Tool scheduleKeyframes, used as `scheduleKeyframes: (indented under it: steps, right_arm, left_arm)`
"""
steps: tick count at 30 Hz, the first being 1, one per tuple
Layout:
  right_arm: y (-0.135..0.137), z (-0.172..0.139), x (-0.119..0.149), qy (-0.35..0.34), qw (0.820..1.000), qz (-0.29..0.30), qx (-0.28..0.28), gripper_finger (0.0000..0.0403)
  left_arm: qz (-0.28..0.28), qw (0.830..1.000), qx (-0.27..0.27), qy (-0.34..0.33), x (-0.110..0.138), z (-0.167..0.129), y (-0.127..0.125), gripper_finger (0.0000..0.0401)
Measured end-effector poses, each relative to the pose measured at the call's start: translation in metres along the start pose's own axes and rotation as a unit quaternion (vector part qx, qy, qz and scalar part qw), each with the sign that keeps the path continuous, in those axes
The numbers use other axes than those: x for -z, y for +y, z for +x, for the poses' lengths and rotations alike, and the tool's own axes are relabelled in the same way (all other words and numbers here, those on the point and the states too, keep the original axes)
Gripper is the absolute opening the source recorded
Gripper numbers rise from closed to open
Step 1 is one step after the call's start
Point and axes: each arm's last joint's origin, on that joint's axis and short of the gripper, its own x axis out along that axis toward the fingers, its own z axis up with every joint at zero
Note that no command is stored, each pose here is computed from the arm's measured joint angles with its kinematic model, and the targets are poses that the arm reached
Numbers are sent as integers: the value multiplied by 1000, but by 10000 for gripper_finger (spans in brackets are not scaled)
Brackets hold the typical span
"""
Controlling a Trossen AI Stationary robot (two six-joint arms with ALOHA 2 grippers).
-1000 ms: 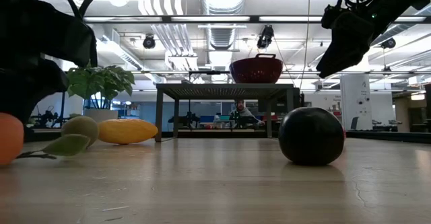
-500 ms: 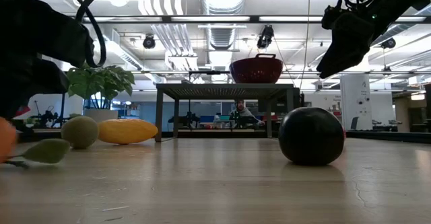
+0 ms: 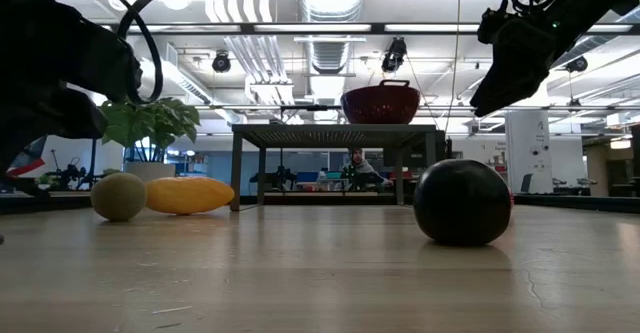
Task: Pick & Place Fruit
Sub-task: Put the orange into the violet strainer bowl on the shelf
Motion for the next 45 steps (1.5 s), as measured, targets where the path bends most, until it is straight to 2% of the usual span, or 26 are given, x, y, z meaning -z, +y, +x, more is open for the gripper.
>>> scheduleKeyframes:
  steps: [16,26,32,37,41,45]
  right_arm:
    - [0,0,0,0,1000,0,0,373]
    - [0,0,0,0,1000,4,0,373]
    - [0,0,0,0,1000,4,-2,373]
    - [1,0,0,0,1000,4,-12,373]
    - [5,-1,-5,-20,999,-4,-49,373]
    - [13,-3,-13,-68,994,-31,-85,373]
  left_arm:
    - [27,999,14,-24,-16,-14,2,2]
    - [74,996,4,-48,-36,-37,5,1]
    - [117,985,-38,-117,-52,-56,10,1]
    - [135,965,-91,-204,-69,-71,26,1]
    - [131,948,-104,-270,-88,-83,42,1]
    - [99,932,-97,-336,-109,-93,59,1]
